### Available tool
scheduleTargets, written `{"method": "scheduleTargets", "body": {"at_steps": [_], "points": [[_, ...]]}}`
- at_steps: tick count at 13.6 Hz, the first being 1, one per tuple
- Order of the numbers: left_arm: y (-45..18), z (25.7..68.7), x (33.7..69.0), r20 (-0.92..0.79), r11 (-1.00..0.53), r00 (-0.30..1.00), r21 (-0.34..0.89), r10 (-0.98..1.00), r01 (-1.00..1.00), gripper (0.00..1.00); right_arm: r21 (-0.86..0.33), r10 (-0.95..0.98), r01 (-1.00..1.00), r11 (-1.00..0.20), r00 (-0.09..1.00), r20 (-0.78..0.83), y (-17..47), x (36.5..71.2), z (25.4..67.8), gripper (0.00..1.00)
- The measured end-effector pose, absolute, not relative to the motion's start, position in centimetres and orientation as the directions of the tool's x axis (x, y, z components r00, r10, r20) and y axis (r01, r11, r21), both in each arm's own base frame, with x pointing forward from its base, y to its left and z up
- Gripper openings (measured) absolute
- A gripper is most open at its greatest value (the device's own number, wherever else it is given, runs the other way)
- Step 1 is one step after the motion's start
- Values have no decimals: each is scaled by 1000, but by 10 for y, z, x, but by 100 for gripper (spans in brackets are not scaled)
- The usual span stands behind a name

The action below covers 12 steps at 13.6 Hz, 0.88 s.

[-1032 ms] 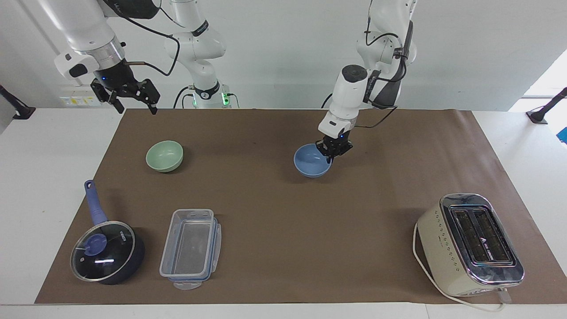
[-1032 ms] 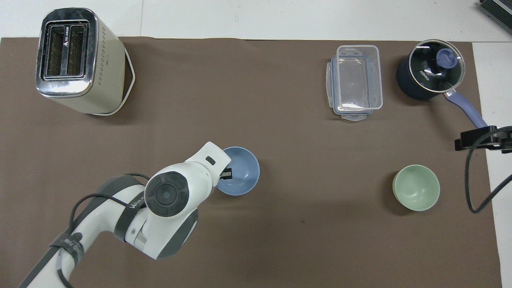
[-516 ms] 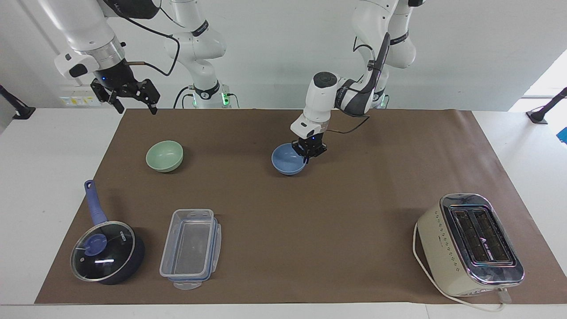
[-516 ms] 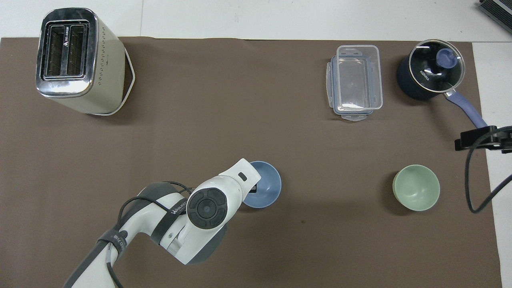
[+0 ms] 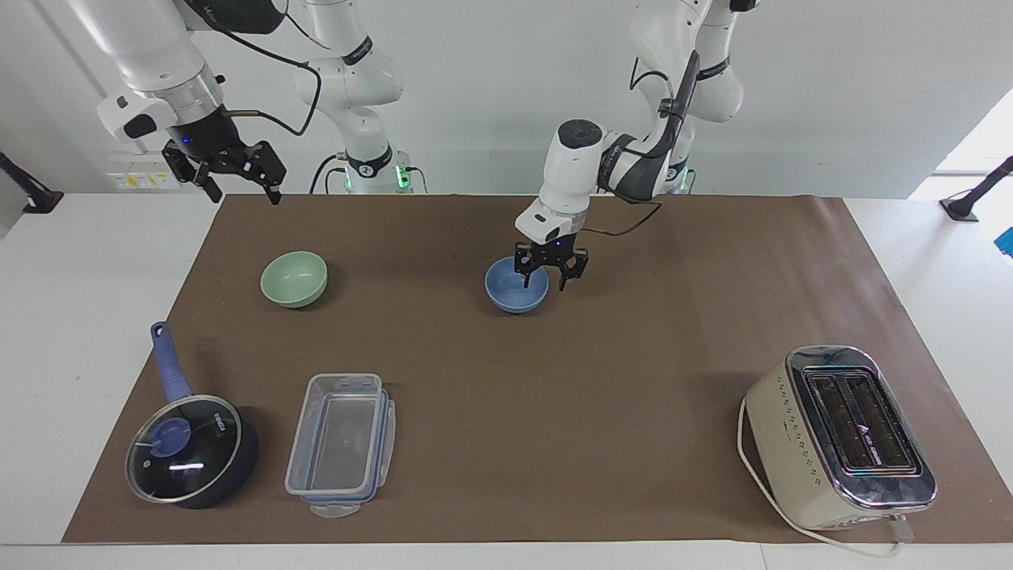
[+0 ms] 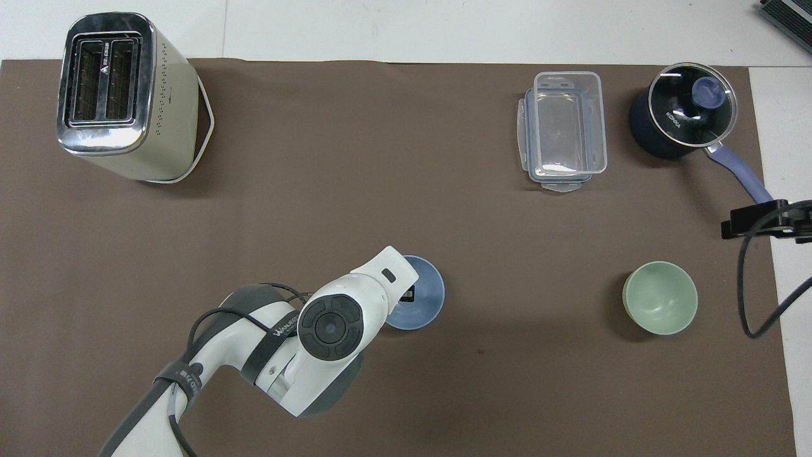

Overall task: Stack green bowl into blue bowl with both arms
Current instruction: 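Open the left gripper and withdraw it to the rest pose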

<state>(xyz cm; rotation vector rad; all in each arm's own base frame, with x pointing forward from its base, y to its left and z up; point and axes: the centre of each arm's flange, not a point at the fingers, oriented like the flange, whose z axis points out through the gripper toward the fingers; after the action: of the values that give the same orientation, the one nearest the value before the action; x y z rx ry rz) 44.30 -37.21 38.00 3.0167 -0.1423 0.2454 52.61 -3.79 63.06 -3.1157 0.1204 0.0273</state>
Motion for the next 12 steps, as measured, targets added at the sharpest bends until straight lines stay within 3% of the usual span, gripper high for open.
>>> {"method": "scheduleTargets", "body": {"at_steps": [1,8,12], "points": [[-362,394,453,170,-989,981,98,-90,-107,100,-23,-77,-77,-997,997,-18,-38,526,631,100],[-211,491,513,176,-986,972,32,-156,-164,100,-15,-76,-76,-997,997,33,-40,532,632,100],[-100,555,537,128,-979,971,-11,-202,-202,100,-10,-31,-31,-999,999,-9,-44,534,600,100]]}}
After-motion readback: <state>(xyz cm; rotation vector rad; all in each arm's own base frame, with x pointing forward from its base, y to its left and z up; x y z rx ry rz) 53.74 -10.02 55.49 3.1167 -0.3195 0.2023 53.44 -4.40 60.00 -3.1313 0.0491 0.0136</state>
